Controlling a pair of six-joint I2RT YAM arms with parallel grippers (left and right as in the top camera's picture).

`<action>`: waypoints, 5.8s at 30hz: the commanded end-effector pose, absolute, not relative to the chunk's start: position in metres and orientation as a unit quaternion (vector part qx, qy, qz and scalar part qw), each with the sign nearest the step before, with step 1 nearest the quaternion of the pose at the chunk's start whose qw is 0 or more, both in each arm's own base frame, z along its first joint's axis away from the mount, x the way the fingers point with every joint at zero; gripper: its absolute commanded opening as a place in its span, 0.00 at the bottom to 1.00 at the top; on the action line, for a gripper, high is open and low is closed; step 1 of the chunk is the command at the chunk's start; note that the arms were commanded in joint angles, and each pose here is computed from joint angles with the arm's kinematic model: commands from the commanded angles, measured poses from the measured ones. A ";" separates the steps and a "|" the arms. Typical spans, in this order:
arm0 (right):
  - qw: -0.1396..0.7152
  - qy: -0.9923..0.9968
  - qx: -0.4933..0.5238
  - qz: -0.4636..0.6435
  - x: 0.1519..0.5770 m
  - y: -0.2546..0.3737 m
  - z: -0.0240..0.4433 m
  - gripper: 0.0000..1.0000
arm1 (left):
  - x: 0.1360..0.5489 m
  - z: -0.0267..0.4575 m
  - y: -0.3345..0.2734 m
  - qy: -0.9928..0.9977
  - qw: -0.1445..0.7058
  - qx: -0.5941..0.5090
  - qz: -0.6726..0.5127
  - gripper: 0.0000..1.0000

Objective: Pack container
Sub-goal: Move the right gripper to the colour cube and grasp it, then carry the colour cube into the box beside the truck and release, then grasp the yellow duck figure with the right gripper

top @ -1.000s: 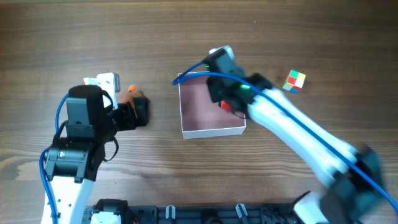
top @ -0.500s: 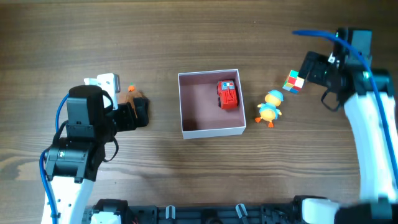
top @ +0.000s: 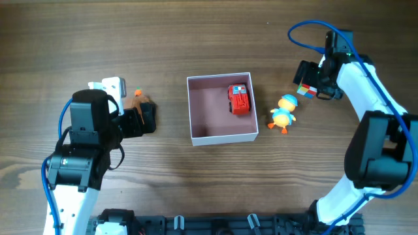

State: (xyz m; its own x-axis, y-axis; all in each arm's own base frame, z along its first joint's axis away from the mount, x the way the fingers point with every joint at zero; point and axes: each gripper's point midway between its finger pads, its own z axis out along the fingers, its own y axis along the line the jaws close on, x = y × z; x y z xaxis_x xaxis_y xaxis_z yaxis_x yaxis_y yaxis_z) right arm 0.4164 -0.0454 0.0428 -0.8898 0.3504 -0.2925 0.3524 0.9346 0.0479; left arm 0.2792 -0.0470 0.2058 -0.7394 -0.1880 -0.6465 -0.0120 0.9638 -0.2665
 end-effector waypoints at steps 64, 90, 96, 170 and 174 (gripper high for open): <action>0.210 0.969 -0.103 0.076 0.365 0.242 0.080 0.05 | 0.274 0.207 -0.048 0.928 0.344 -0.060 -0.131 1.00; 0.222 0.965 -0.115 0.085 0.376 0.251 0.071 0.64 | 0.274 0.207 -0.048 0.928 0.344 -0.060 -0.131 1.00; 0.255 0.945 -0.176 0.105 0.374 0.266 0.099 0.11 | 0.274 0.207 -0.048 0.928 0.344 -0.060 -0.131 1.00; -0.009 0.985 0.173 0.010 0.325 0.055 0.003 0.95 | 0.273 0.207 -0.047 0.928 0.345 -0.060 -0.129 1.00; -0.022 0.985 0.172 0.007 0.325 0.055 -0.013 0.87 | 0.273 0.207 -0.047 0.928 0.345 -0.060 -0.129 1.00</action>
